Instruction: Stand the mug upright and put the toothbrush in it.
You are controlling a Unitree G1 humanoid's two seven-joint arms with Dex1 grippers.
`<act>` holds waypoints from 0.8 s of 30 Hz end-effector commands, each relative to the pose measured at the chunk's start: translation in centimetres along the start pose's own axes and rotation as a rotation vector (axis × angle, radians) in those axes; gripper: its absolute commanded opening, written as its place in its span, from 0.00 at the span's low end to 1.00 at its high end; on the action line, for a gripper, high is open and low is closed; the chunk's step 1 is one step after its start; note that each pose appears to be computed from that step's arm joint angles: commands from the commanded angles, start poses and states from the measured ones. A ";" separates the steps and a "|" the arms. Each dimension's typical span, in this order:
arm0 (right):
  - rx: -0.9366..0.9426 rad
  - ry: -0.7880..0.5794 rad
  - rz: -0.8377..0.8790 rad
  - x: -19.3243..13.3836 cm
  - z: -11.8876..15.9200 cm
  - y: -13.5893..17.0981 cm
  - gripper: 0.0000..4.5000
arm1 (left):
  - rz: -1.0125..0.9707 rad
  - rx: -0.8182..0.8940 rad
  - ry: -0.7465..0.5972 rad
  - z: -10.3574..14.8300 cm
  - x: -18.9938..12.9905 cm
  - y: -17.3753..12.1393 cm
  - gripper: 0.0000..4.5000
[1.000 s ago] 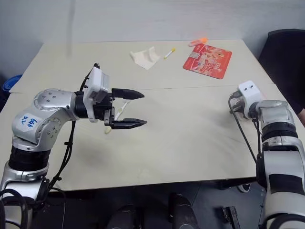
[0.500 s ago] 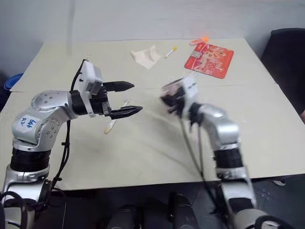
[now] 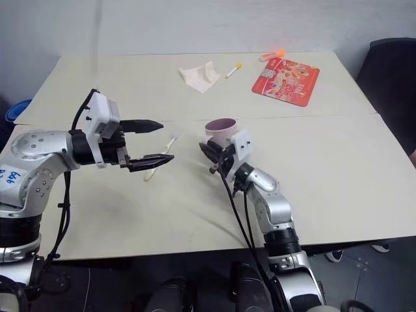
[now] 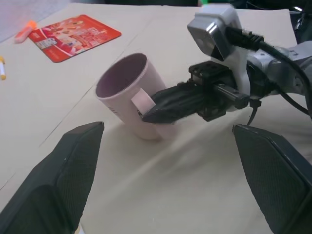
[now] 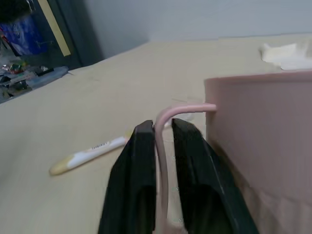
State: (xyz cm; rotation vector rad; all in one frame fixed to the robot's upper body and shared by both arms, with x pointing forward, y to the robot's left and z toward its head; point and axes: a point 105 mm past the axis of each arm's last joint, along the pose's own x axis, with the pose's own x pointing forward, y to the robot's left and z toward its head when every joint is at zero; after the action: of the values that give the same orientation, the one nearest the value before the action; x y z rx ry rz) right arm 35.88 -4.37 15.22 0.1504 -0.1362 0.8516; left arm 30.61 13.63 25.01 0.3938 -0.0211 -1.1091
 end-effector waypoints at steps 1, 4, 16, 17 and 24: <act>-0.103 0.038 0.029 -1.0 -0.1 1.1 0.41 | -0.016 0.043 -0.021 1.0 0.0 -0.1 1.00; -0.186 0.092 0.034 -1.5 -0.8 1.5 0.64 | -0.027 0.046 -0.017 0.7 0.4 -0.3 1.00; -0.237 0.283 0.013 -5.9 2.1 1.0 0.83 | 0.204 -0.097 0.226 -2.8 1.7 4.3 1.00; -0.224 0.282 0.009 -6.6 3.1 0.8 0.87 | 0.283 -0.162 0.258 -3.4 1.2 5.4 1.00; -0.197 0.237 0.214 -8.7 9.8 4.3 0.99 | 0.448 -0.507 0.328 -6.7 0.9 7.6 1.00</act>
State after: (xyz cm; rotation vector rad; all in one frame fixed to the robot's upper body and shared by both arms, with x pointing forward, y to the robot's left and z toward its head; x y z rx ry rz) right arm 28.25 -10.77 22.08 -0.1520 0.0282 0.9570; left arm 38.68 17.78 19.74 0.1310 0.4602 -0.5810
